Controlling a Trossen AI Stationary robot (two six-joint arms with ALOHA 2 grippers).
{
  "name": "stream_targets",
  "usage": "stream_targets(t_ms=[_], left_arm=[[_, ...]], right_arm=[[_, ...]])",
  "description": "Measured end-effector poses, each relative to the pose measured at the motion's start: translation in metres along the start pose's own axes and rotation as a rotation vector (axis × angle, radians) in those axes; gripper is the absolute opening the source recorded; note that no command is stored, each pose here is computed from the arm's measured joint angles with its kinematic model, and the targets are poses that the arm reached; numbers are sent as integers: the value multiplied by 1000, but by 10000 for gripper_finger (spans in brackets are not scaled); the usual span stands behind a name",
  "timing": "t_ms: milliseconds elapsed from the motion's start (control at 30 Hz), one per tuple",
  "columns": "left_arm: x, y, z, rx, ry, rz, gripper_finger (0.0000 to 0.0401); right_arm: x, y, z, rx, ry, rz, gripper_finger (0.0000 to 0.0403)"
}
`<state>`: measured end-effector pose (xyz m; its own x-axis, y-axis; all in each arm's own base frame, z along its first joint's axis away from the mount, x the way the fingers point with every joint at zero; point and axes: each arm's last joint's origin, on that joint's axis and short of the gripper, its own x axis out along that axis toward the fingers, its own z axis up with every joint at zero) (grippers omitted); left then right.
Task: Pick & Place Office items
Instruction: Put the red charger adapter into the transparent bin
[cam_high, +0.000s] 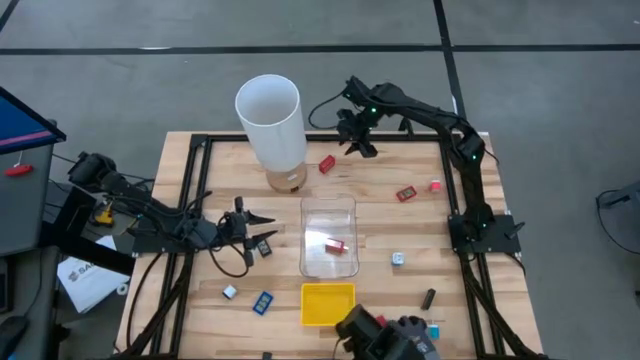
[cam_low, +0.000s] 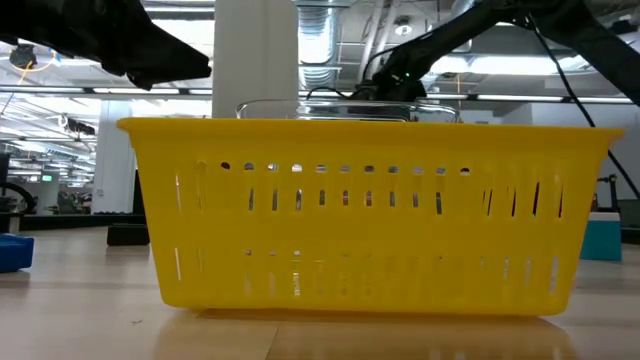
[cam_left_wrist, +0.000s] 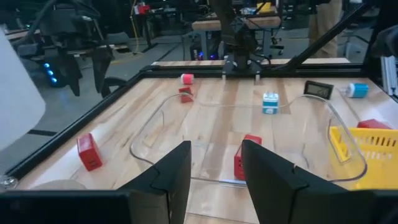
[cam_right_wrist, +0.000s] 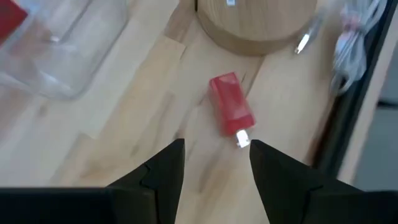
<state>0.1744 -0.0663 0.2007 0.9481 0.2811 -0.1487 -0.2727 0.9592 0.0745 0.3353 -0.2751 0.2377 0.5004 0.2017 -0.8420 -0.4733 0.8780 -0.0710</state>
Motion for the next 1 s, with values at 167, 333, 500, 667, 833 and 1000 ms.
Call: stream_targets(t_ms=[167,333,500,667,833,1000], left_arm=[[-2,-3,0,-27,-3,-14,136],[-4,-5,0,-42,-4,-22,136],[-4,-5,0,-41,-3,-23,136],[-4,-5,0,-38,-3,-24,136],[-4,-5,0,-14,-3,-24,136],[-4,-5,0,-8,-3,-24,136]], right_arm=[[17,3,13,-81,60,-50,175],[26,9,27,-127,64,-61,175],[32,12,36,-157,63,-68,175],[29,8,31,-93,59,-82,175],[22,2,19,-30,58,-91,175],[17,-3,13,38,27,-101,175]])
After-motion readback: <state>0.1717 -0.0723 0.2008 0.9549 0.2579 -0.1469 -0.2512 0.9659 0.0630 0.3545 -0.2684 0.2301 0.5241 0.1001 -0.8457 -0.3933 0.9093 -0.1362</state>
